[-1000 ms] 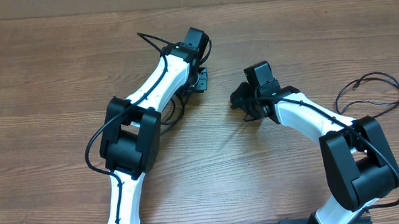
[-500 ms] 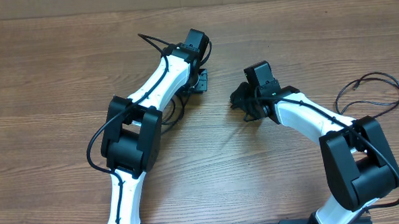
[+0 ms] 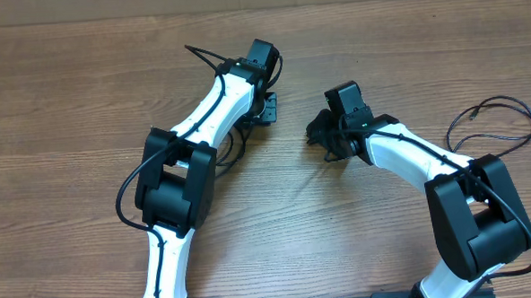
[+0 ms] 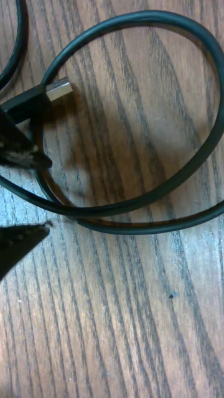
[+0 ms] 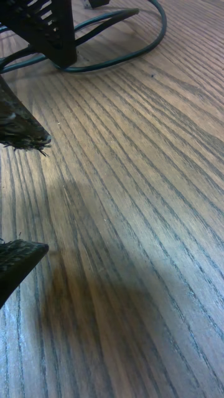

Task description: Untangle cables

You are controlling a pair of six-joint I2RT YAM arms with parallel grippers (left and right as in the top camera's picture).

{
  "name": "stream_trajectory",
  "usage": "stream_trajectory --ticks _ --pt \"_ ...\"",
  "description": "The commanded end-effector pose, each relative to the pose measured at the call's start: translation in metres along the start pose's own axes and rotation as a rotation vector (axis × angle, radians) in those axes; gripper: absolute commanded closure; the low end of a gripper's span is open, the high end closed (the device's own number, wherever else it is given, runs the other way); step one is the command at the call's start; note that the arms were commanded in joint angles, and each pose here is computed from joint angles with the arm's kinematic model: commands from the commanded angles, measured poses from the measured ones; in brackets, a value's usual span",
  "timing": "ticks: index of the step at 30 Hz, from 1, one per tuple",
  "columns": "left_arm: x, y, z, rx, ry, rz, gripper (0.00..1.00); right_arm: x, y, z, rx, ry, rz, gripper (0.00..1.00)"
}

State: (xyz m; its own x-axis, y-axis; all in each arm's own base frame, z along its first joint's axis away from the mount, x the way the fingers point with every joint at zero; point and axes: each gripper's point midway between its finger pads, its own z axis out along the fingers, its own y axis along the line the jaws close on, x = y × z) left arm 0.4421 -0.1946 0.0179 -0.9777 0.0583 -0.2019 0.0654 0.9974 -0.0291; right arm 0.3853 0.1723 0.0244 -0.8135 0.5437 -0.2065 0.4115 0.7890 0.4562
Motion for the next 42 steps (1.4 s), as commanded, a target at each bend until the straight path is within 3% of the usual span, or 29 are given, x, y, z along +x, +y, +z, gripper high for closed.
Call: stream_trajectory --ticks 1,4,9,17,25,42 --pt "0.011 0.001 0.012 -0.018 0.035 0.008 0.73 -0.001 -0.005 0.003 0.013 -0.006 0.008 0.53" --pt "0.015 0.002 0.015 -0.023 0.046 0.008 0.76 -0.001 -0.004 0.003 0.012 -0.006 0.008 0.53" --pt "0.02 0.004 0.017 -0.029 0.064 0.019 0.96 -0.001 -0.005 0.003 0.013 -0.006 0.008 0.53" --pt "0.019 0.002 0.005 -0.003 0.079 0.031 0.96 -0.001 -0.005 0.003 0.015 -0.003 -0.003 0.62" --pt "0.002 -0.004 -0.031 0.091 0.092 -0.006 0.96 0.0 -0.005 0.003 0.013 0.0 -0.003 0.63" --pt "-0.004 -0.034 -0.071 0.57 0.214 -0.134 0.96 0.001 -0.005 0.003 0.012 0.008 -0.003 0.58"
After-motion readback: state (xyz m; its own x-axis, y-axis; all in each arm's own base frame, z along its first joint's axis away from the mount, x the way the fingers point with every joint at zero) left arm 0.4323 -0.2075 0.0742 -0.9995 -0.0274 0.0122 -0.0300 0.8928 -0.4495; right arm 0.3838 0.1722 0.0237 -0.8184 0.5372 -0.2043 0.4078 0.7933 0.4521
